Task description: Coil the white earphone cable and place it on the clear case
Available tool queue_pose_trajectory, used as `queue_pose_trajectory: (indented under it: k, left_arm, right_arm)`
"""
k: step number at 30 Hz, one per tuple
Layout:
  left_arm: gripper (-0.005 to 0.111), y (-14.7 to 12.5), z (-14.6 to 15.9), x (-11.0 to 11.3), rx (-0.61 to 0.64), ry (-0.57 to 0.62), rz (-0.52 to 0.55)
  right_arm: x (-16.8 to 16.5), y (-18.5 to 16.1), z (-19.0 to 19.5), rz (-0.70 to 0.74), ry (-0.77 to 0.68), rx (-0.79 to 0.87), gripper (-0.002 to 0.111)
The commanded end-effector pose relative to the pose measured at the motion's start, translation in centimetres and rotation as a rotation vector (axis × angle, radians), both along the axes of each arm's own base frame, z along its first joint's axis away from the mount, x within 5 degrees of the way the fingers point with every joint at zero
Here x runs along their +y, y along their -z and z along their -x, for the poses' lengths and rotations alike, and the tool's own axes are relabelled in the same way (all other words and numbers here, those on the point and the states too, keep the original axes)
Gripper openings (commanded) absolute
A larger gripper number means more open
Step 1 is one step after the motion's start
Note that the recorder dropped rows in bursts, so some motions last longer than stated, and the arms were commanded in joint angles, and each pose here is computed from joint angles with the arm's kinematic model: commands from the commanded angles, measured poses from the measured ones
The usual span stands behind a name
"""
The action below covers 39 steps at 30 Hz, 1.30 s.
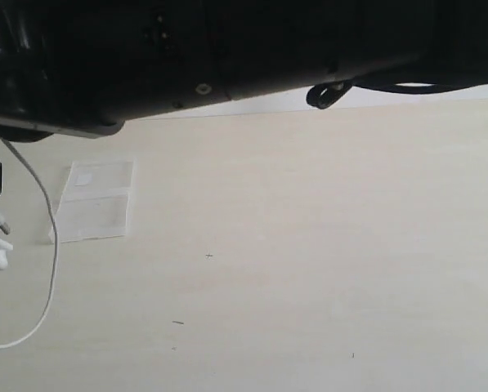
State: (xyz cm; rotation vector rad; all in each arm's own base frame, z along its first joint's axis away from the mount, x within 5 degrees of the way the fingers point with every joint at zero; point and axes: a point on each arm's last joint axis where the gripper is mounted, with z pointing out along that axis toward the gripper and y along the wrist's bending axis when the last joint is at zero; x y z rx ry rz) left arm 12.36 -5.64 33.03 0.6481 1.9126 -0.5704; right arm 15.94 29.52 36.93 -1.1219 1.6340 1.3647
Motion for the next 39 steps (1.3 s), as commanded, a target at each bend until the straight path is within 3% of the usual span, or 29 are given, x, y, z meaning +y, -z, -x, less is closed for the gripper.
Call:
queue_pose_trajectory:
  k: [1,27,29,35,39]
  left_arm:
    - [0.008,-0.1,-0.1,0.0,-0.003,-0.007,0.023]
    - [0.009,0.3,0.0,0.1,0.011,-0.003,-0.018]
    - [0.012,0.3,-0.1,0.2,0.022,-0.024,-0.019]
    - [0.038,0.6,-0.1,0.4,0.034,-0.031,-0.048]
    - [0.039,1.5,-0.1,1.2,0.107,-0.093,-0.148]
  right_arm:
    - [0.0,-0.2,-0.2,-0.032,0.01,-0.013,0.0]
    - [-0.1,-0.9,-0.3,-0.09,0.027,-0.085,0.0]
    - [-0.2,-1.1,-0.3,-0.092,0.038,-0.09,0.0]
    - [-0.2,-1.1,-0.4,-0.089,0.045,-0.103,0.0]
    - [-0.3,-1.2,-0.5,-0.086,0.063,-0.12,0.0]
